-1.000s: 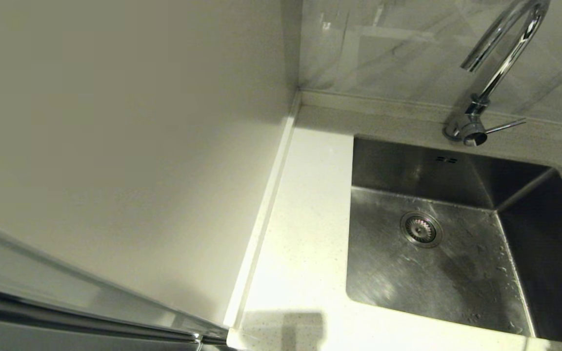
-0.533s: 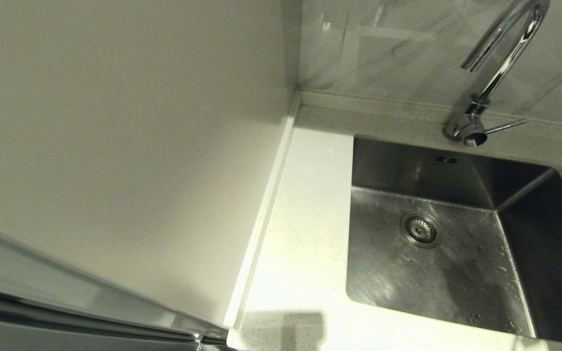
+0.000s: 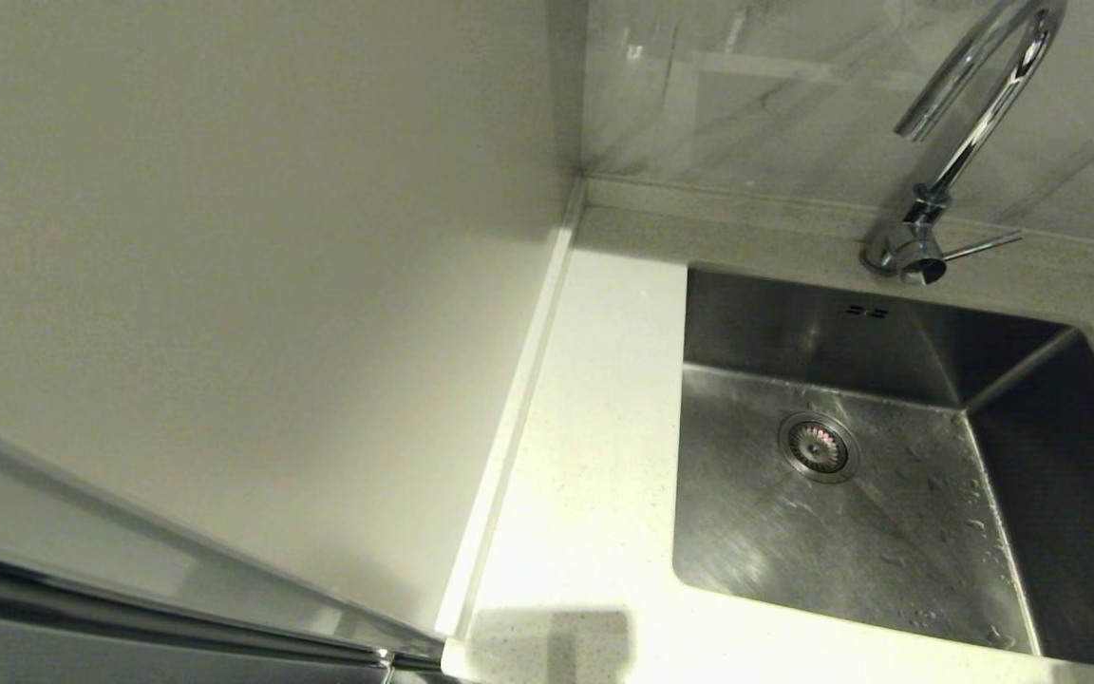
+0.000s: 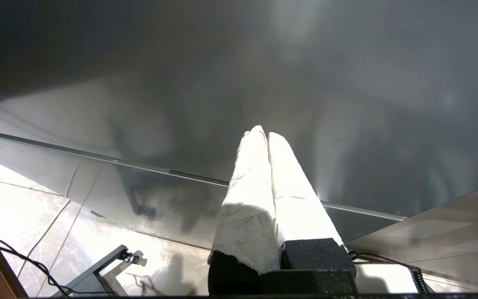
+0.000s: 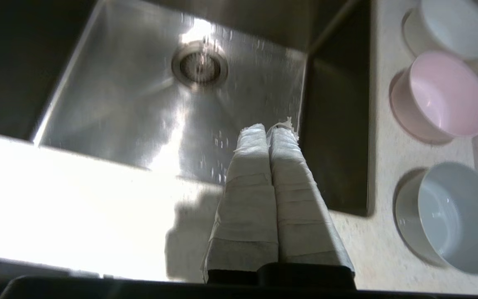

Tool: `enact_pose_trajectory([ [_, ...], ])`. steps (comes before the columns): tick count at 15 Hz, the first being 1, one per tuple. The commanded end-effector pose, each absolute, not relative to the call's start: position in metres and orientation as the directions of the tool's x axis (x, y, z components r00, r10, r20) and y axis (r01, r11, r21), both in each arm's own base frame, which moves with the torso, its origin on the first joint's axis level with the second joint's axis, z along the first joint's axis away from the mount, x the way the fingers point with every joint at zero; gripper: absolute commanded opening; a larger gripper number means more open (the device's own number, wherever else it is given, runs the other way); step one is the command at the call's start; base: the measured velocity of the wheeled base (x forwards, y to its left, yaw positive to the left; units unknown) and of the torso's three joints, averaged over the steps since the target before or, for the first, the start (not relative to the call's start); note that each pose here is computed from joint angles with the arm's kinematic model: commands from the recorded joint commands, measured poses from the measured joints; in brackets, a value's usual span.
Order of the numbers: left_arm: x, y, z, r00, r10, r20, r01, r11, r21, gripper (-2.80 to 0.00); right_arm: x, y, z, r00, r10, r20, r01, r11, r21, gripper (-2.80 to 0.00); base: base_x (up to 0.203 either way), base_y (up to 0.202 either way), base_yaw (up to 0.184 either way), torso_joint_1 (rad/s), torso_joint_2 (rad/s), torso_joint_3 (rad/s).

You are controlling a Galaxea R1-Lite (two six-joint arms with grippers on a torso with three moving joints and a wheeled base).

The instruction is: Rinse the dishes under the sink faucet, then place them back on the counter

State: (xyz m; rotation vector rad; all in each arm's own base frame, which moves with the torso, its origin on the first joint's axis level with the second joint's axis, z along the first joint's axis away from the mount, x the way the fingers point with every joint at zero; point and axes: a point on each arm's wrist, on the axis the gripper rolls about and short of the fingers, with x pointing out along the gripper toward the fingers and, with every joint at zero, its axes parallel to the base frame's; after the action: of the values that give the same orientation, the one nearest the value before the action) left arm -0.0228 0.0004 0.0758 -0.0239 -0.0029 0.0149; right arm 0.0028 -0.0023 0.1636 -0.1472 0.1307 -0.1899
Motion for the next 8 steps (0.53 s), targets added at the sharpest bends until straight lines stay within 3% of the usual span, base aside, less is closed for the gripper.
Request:
enact_pose_trajectory([
  [1,-0.023,0.000,0.076,1.000,0.017,0.006,-0.016,1.000,-0.025,-2.80,-0.006,-0.001,0.156,0.979,-0.193,0.061,0.200,0.970,-0.140,-2.80,0.000,0.000,0.000,0.000,0.00,0.000],
  [3,-0.023,0.000,0.076,1.000,0.014,0.006,-0.014,1.000,-0.025,-2.80,-0.002,-0.002,0.149,0.966,-0.183,0.184,0.207,0.970,-0.125,-2.80,0.000,0.000,0.000,0.000,0.00,0.000],
  [8,-0.023,0.000,0.076,1.000,0.015,0.006,-0.014,1.000,-0.025,-2.80,-0.012,-0.002,0.116,0.975,-0.055,0.213,0.084,0.988,-0.127,-2.80,0.000,0.000,0.000,0.000,0.00,0.000],
])
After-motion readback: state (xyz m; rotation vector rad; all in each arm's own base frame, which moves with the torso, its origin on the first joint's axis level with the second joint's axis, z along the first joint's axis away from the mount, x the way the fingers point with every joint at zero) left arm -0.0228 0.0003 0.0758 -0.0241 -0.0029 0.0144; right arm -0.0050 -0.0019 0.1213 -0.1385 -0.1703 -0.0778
